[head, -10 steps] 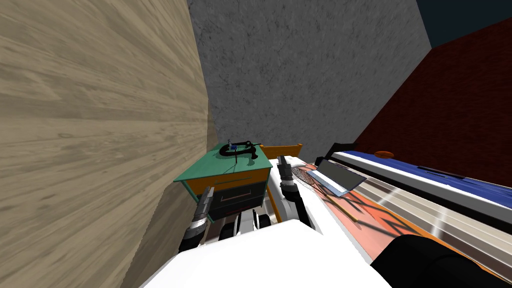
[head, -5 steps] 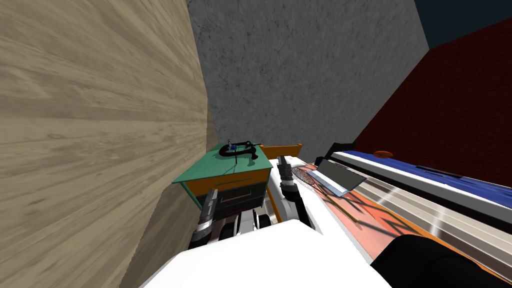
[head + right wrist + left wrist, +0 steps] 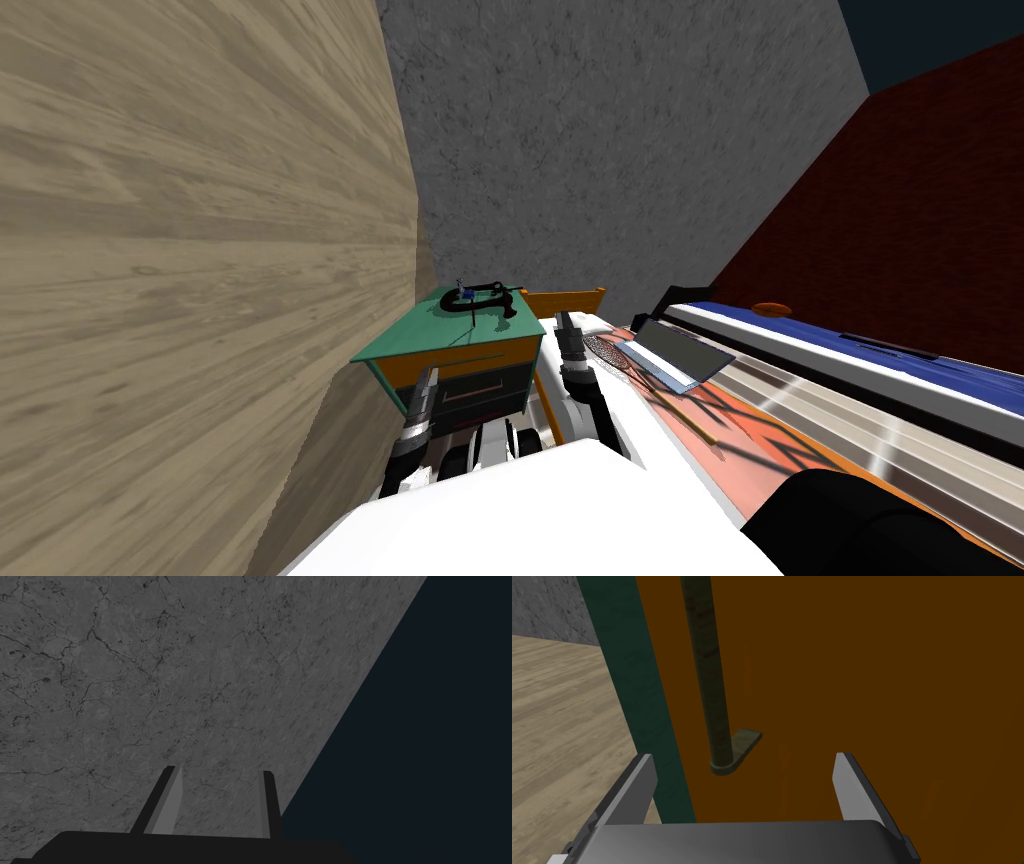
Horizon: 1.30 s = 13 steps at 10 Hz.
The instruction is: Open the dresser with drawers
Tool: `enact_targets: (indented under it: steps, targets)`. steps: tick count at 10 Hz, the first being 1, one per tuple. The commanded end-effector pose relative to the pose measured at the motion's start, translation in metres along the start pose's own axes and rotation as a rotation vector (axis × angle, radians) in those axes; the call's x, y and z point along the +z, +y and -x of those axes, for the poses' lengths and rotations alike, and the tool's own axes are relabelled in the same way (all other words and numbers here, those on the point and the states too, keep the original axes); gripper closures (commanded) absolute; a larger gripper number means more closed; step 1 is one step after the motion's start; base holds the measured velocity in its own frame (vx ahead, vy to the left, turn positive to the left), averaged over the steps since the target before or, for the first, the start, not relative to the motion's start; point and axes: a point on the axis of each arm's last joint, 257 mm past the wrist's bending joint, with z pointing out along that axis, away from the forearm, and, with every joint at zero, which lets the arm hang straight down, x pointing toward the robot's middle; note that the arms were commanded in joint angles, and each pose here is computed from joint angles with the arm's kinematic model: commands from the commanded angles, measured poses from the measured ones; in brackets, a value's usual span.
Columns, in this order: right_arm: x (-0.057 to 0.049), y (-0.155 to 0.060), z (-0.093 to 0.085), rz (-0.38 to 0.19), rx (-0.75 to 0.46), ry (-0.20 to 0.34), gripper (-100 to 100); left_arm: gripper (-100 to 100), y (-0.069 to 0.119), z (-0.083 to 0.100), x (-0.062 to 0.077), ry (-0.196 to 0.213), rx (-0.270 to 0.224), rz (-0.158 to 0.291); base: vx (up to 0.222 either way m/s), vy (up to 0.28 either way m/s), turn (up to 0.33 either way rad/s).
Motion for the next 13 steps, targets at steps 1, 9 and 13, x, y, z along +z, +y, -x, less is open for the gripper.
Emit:
enact_targets:
  steps: [1,9,13]
  targets:
    - [0.0,0.0,0.0,0.0,0.0,0.0,0,100,0.001,0.0,-0.013,-0.003,0.001,0.002,0.013,0.0,-0.034]
    - [0.0,0.0,0.0,0.0,0.0,0.0,0,-100,0.013,0.022,0.004,0.053,0.07,0.035,-0.021,-0.005,0.005]
    - [0.0,0.0,0.0,0.0,0.0,0.0,0,-100,0.022,0.022,0.024,0.061,0.076,0.063,-0.046,-0.009,0.019]
